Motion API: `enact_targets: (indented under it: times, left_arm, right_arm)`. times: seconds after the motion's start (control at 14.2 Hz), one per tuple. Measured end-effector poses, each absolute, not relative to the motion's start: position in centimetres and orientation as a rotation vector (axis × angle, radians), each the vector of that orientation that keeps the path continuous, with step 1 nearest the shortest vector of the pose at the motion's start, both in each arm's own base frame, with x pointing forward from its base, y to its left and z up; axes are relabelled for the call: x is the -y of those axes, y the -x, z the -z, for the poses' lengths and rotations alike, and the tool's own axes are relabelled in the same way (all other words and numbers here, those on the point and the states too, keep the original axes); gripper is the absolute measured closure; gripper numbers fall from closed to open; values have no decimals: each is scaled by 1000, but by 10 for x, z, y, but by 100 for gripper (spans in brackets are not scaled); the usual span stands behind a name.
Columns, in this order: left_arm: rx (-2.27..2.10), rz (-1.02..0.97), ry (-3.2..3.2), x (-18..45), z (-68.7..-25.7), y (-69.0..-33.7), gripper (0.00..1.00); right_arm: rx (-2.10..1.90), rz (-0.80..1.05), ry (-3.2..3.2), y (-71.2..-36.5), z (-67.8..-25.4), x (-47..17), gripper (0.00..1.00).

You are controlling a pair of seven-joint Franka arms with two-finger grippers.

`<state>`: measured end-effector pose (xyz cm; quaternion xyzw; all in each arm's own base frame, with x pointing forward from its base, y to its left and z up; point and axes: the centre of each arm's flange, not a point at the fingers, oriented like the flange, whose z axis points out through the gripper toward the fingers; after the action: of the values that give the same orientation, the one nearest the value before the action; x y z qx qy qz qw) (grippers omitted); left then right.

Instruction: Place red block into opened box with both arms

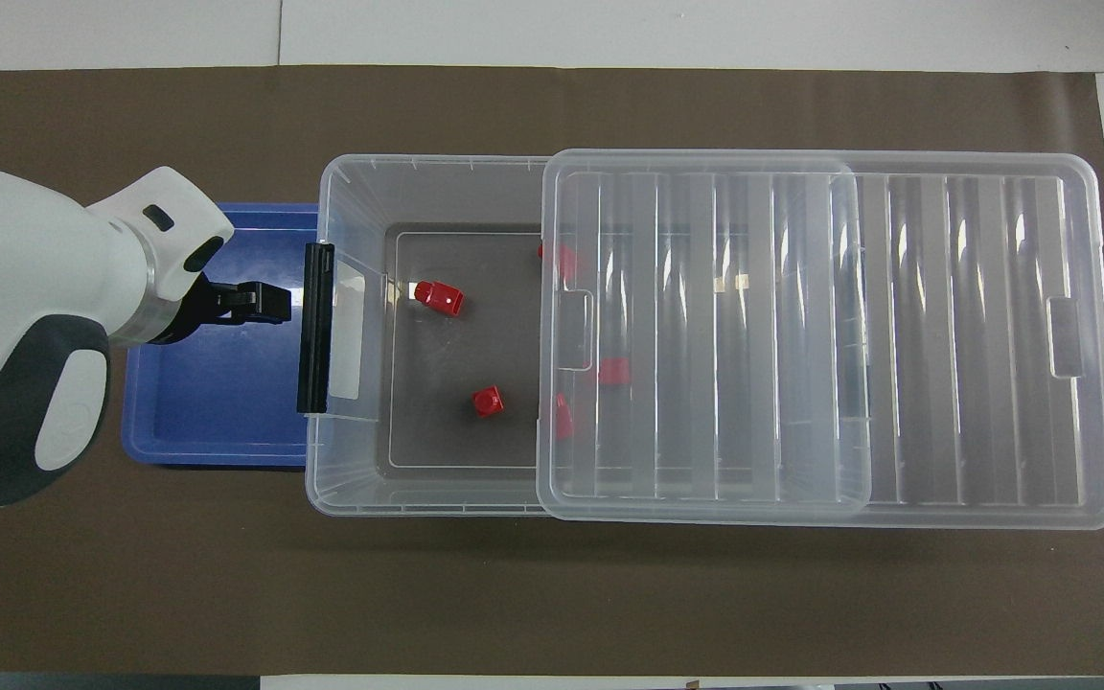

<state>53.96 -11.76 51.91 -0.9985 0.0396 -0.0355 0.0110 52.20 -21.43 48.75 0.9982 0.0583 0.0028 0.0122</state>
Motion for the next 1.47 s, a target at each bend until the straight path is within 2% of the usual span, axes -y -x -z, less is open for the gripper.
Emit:
enact_targets:
  times: [0.28,0.84,1.47]
  left_arm:
    - [-109,162,3120,101,-542,-551,0]
    - [-125,131,3139,87,-596,-563,0]
    - [-130,66,3141,87,-600,-562,0]
  right_arm:
    - [-193,0,-3115,-522,-475,210,99]
    - [-181,21,-3121,-530,-467,175,99]
    - [-115,20,-3124,-543,-466,125,99]
